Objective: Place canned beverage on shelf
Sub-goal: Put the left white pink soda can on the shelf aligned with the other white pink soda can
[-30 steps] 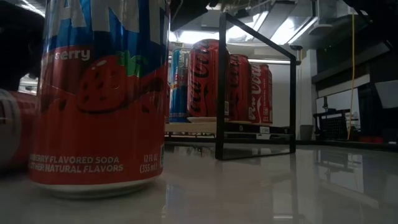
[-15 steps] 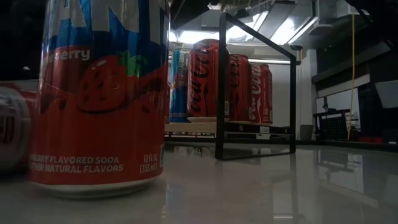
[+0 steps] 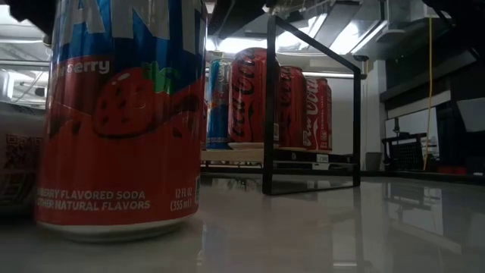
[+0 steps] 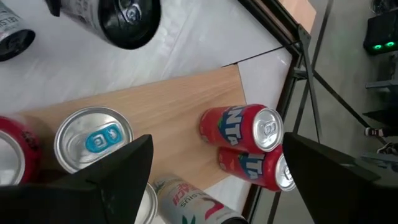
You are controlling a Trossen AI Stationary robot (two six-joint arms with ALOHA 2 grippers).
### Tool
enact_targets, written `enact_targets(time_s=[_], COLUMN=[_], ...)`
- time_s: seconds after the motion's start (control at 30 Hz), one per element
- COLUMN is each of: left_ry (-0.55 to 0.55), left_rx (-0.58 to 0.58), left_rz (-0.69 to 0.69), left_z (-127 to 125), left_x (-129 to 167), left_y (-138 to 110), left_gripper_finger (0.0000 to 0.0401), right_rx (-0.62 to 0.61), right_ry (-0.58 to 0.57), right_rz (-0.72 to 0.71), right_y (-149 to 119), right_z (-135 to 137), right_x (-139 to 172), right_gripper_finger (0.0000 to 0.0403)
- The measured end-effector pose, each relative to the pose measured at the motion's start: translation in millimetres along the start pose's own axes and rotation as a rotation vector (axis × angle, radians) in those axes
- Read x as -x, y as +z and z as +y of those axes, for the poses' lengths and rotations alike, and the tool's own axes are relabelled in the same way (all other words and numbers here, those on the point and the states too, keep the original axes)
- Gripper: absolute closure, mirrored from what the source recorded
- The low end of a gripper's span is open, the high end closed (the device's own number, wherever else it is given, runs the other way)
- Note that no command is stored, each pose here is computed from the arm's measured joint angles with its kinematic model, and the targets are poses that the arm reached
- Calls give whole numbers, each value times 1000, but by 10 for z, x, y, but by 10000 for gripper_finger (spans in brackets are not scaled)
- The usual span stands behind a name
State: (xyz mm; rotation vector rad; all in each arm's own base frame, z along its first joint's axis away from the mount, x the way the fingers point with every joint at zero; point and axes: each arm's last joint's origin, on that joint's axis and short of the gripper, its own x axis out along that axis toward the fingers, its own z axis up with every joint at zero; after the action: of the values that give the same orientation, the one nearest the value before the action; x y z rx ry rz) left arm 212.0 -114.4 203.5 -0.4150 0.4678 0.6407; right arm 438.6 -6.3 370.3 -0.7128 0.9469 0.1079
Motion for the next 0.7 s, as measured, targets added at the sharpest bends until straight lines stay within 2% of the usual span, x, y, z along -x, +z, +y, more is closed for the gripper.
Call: enact_targets(time_s=[0.13,0.3,0.43,0.7], left_ry=[-9,-59,-138,-412], left_rx=[-152,-279,-320,-326], left_rz=[-84,-140,-139,-81], left_z=[1,-19,-20,41], left_x=[67,161,246,487], left_y=[109,249,348,562], left_gripper_finger=[163,163,163,163], right_rx=[6,91,138,172], right_ry=[20,84,116,108], right_rz=[-17,-73,-110,-229], right_y=[5,22,34,112], right_z=[5,27,36,-2], right_x=[3,5,9,24], right_gripper_finger=[56,56,56,56])
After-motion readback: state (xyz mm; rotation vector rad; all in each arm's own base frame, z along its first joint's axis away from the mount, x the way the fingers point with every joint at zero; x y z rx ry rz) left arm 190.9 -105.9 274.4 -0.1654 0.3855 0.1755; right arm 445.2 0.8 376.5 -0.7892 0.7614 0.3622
